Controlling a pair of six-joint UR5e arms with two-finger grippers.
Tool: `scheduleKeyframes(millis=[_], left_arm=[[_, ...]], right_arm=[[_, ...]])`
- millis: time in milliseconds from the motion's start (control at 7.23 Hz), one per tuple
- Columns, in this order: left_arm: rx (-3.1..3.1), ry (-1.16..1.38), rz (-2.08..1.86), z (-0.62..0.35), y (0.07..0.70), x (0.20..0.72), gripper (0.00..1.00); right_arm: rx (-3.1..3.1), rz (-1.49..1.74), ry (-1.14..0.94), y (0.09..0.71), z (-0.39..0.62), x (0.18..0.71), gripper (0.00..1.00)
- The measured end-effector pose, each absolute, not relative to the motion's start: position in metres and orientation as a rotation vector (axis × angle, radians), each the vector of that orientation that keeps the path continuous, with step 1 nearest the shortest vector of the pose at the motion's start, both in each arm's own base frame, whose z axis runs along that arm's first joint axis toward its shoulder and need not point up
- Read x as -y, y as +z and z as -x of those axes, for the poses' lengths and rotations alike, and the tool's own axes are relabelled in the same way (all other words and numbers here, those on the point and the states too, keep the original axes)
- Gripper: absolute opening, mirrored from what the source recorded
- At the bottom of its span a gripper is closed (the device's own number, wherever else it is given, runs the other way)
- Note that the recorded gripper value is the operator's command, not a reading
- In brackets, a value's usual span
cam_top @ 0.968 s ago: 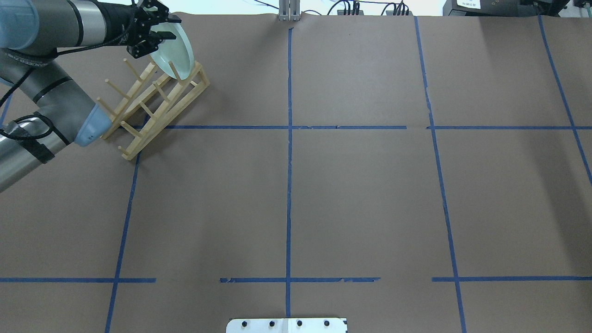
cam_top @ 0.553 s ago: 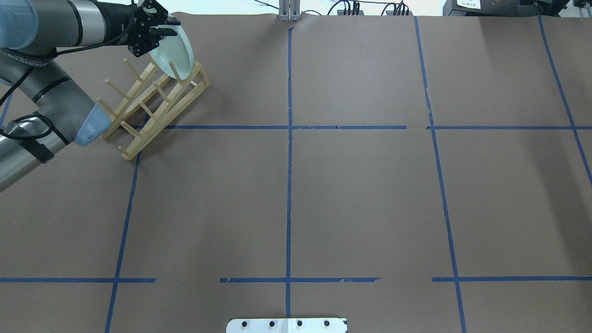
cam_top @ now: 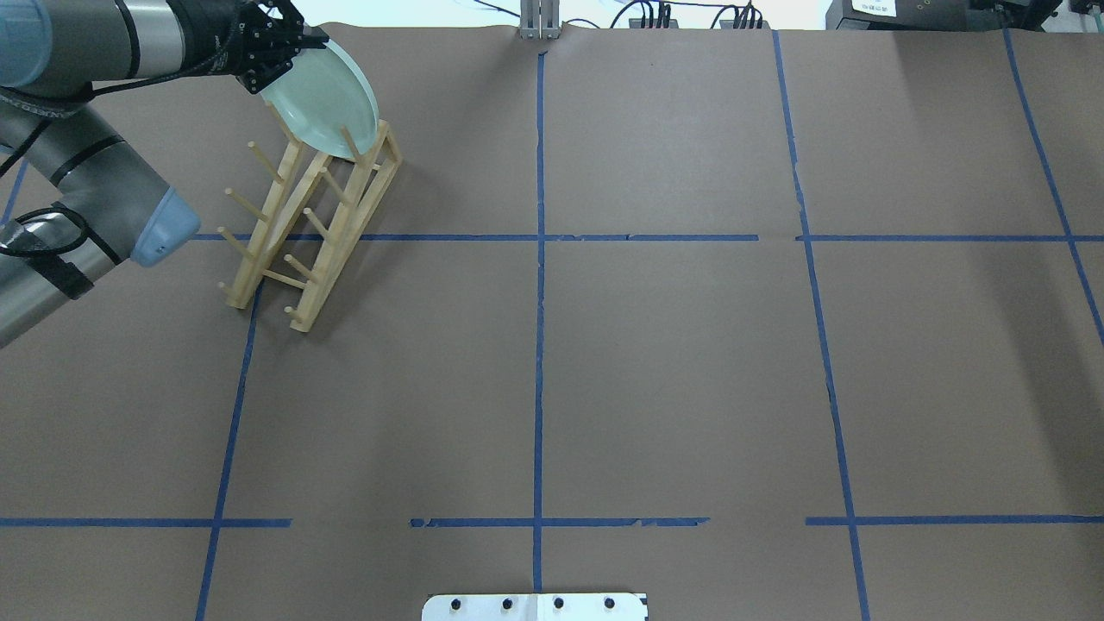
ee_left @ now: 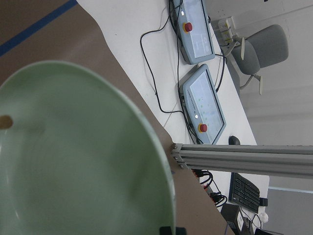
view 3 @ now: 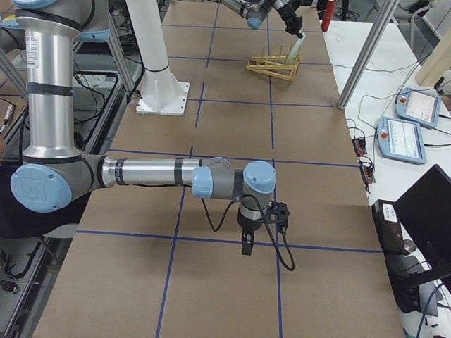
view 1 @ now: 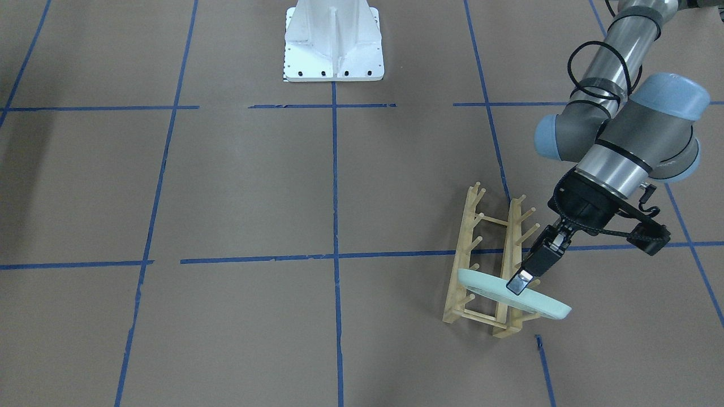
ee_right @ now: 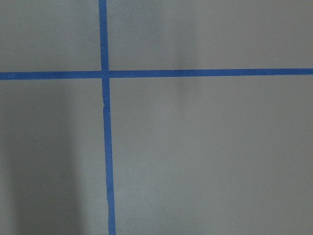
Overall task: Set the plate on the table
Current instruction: 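Lift the green plate up out of the rack with the left gripper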
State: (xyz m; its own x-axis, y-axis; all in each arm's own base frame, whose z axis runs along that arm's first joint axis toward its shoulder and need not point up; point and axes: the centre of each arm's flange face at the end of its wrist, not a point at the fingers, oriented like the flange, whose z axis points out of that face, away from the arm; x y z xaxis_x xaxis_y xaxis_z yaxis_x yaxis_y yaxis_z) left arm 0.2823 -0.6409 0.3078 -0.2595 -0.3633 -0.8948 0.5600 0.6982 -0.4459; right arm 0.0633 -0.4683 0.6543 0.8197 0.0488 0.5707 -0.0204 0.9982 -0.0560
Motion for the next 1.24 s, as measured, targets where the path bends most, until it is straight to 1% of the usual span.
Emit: scheduleKeyframes(millis=[691, 968, 1245], left_arm=[[-1.704, -0.862, -0.230, -0.196, 0.279, 0.638, 0.00], [-1.720, -0.809, -0.184, -0.162, 0.244, 0.632, 0.00], [-1.626, -0.728, -0.171, -0.152, 0.187, 0.612, 0.00]], right_arm=[[0.609, 0.048, 0.036, 0.654, -0.064, 0.468, 1.00], [0.609, 0.048, 0.037, 0.654, -0.064, 0.468, 1.00], [0.609, 0.048, 0.037, 0.654, -0.064, 0.468, 1.00]])
